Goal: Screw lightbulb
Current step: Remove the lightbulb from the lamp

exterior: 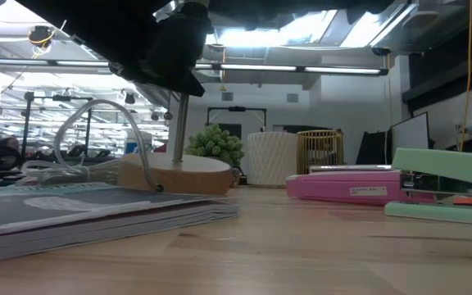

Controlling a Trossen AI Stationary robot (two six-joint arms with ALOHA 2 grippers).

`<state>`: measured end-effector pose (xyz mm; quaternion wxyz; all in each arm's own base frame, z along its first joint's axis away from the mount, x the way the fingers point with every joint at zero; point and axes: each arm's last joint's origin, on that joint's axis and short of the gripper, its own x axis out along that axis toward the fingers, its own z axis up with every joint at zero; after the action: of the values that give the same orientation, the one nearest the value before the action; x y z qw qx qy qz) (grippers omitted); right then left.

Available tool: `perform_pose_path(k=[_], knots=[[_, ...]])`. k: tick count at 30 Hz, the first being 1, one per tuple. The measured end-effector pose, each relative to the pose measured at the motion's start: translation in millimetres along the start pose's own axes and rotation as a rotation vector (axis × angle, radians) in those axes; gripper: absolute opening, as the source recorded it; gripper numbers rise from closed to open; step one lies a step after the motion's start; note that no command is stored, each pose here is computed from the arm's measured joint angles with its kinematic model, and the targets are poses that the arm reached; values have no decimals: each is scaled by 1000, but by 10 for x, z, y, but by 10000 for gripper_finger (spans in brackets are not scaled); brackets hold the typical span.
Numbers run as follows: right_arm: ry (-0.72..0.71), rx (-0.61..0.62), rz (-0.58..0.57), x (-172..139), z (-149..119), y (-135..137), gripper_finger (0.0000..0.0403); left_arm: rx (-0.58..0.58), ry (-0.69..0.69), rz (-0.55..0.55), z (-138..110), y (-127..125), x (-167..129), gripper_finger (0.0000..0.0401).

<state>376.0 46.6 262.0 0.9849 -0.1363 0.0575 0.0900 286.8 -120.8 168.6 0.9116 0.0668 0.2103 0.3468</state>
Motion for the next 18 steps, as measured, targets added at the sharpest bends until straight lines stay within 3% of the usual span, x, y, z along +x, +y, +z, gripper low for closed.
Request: perform_pose_path(k=[18], knots=[[-76, 35, 266, -97, -156, -533, 162, -63, -8, -28, 20, -28, -14, 42]])
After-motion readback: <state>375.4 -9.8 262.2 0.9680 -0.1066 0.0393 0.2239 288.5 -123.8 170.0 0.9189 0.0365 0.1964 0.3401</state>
